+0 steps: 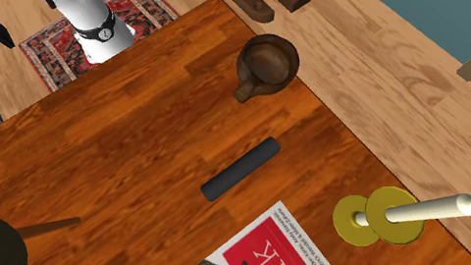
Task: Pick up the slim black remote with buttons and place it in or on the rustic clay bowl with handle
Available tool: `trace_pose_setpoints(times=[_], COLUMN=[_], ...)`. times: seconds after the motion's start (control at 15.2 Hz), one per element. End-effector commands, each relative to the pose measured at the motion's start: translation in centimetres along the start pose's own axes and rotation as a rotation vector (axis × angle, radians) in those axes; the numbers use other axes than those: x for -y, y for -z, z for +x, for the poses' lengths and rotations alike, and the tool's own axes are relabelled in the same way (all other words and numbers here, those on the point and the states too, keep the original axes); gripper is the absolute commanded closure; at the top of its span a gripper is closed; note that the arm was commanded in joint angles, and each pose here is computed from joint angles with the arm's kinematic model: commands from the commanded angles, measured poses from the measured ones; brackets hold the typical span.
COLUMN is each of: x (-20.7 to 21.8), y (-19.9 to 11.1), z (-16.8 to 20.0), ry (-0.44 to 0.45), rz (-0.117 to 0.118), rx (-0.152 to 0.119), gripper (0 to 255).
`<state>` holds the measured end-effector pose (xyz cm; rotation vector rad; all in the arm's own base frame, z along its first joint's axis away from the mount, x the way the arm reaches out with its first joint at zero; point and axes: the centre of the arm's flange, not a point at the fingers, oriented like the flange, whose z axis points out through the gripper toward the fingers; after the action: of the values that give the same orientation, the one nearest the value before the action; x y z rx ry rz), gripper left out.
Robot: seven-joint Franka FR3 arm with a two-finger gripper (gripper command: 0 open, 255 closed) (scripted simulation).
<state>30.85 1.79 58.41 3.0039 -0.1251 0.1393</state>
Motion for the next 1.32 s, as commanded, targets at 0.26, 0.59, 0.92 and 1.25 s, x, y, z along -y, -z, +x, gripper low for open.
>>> trace_pose_setpoints(times=[0.26,0.59,0.92,1.25], x=[-1.5,-2.3,-1.8,-0.1], y=[-3.3,-7.4,-11.4,-15.4], z=[3.8,8.8,13.9,18.8], ry=[0.189,0.425,0.662,0.898], rz=[0.015,0.034,0.052,0.071], rx=[-0.011,-0.025,-0.038,-0.052], gripper=[0,0,0,0])
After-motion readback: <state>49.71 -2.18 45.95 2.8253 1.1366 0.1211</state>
